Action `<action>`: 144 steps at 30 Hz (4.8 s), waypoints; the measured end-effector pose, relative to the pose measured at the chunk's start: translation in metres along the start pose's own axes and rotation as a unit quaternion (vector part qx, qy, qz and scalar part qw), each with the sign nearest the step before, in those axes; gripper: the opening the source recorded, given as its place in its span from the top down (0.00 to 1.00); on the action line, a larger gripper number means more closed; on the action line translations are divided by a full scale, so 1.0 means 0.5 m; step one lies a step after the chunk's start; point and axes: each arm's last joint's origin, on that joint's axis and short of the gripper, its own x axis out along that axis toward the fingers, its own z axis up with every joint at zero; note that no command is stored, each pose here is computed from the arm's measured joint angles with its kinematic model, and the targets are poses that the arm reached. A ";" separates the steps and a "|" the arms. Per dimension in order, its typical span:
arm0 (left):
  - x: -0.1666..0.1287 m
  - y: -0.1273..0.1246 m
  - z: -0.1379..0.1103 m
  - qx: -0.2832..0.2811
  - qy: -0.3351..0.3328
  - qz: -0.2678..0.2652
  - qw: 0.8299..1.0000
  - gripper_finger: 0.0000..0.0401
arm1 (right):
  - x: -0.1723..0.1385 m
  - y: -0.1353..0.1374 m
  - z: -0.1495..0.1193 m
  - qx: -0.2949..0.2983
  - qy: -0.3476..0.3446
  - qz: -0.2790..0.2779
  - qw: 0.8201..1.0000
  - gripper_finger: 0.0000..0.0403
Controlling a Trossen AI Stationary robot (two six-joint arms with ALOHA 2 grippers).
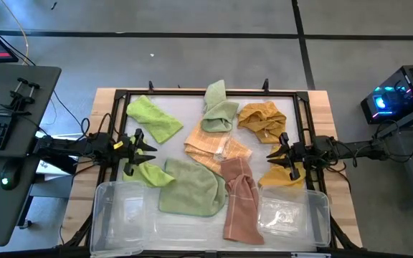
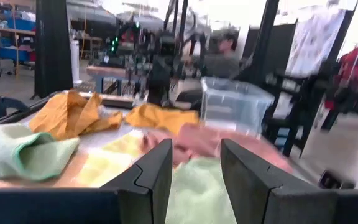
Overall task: Sort microfiber towel by color & place in baskets
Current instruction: Put the bottom dark green microfiber towel into the left transparent bin
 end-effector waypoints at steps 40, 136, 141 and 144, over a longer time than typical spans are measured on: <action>0.462 -0.075 0.044 0.070 0.470 0.040 0.879 0.54 | 0.000 0.000 0.000 0.000 0.000 0.000 1.000 0.85; 0.188 -0.405 0.192 0.025 0.780 0.079 0.620 0.74 | 0.001 0.000 -0.001 0.000 0.002 0.000 1.000 0.85; 0.189 -0.378 0.230 -0.041 0.768 0.102 0.631 0.59 | 0.001 0.000 -0.001 0.000 0.002 0.000 1.000 0.85; 0.183 -0.358 0.265 -0.106 0.753 0.122 0.638 0.53 | 0.001 0.000 -0.001 0.000 0.002 0.000 1.000 0.85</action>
